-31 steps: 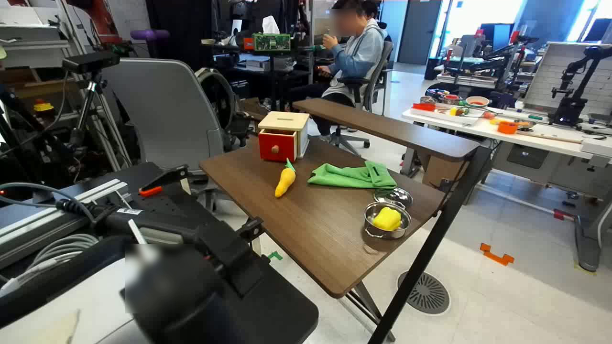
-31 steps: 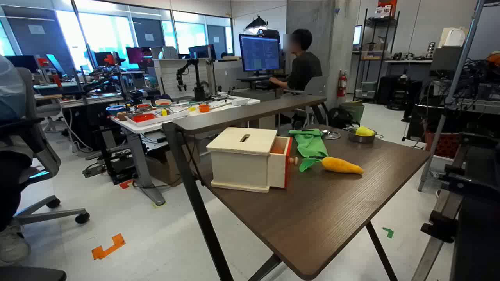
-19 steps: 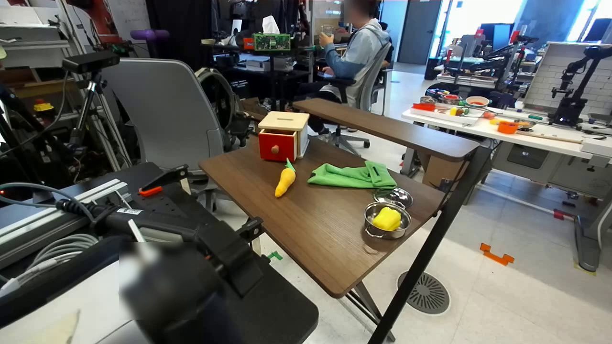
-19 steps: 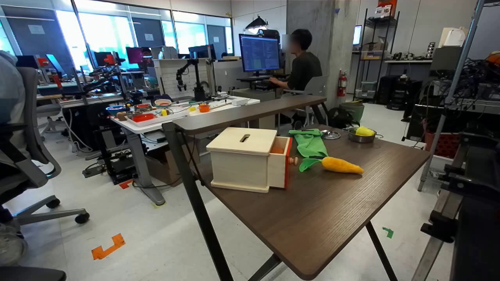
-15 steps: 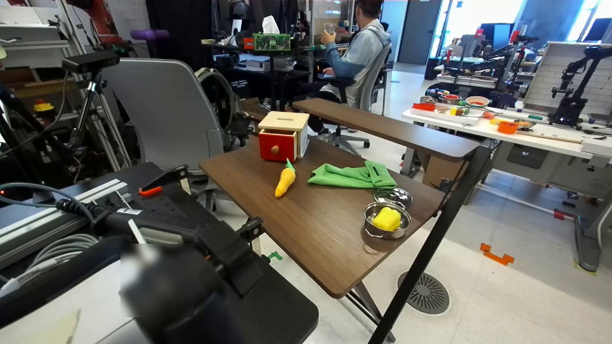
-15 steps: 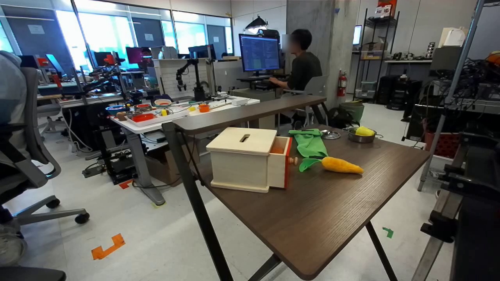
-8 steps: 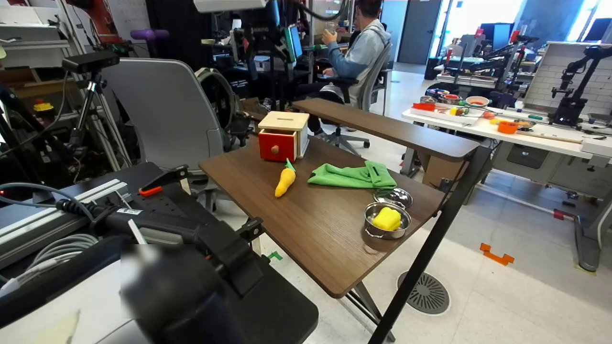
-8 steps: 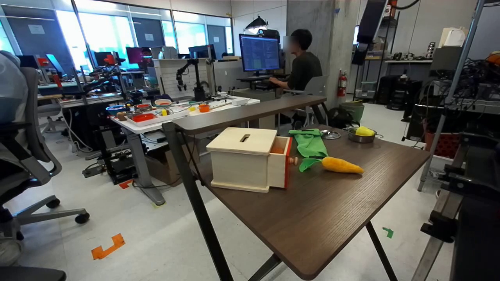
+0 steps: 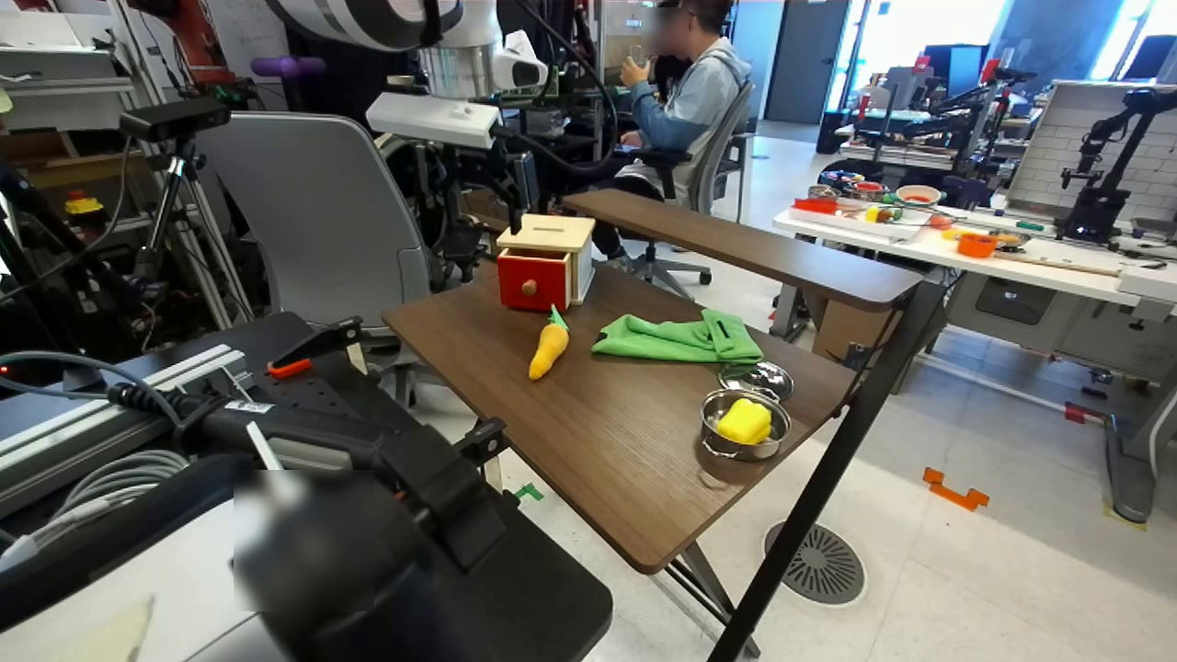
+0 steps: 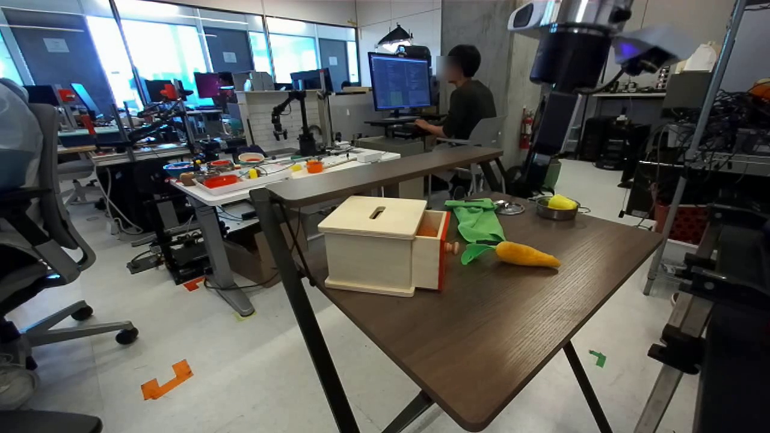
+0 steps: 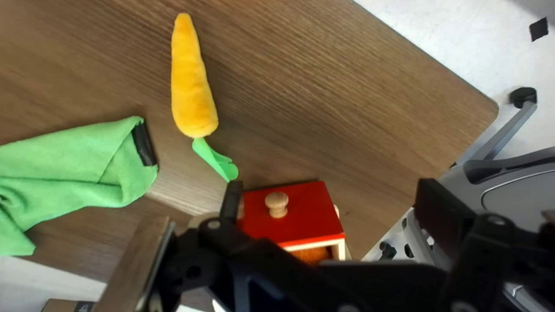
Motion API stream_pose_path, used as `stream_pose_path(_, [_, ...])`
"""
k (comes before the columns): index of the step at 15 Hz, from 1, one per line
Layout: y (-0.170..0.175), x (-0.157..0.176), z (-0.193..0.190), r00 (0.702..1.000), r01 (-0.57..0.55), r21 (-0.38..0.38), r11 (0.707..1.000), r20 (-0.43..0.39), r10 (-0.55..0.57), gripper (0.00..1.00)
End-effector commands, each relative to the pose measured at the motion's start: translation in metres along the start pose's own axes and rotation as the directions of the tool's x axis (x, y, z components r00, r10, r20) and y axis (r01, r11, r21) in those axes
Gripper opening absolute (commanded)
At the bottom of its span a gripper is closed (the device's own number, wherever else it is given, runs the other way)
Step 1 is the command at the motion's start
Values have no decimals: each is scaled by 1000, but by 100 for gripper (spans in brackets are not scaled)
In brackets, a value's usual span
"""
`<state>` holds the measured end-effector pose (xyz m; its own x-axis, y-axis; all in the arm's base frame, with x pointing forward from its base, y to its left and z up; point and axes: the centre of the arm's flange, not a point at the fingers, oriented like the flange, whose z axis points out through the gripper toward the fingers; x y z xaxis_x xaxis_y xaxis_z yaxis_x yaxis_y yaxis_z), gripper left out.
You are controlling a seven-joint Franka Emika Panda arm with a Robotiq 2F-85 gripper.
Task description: Close the drawer
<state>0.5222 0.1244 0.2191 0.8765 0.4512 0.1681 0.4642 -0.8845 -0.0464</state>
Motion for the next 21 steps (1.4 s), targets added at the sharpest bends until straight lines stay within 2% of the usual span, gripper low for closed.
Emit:
stream_pose_path(1, [12,-3,39,999,-19,34,999,34,18,100])
stream_pose_path(4, [24,-5,67,995,-49,47,998,86,45,100])
stream_pose_path(8, [39,5,97,992,-67,45,997,114,62,100])
stream_pose_path(15, [60,37,132,992,-1,-18,1000,128,3,100])
stream_pose_path(21, [40,61,149,986,82,-31,996,147,-77,100])
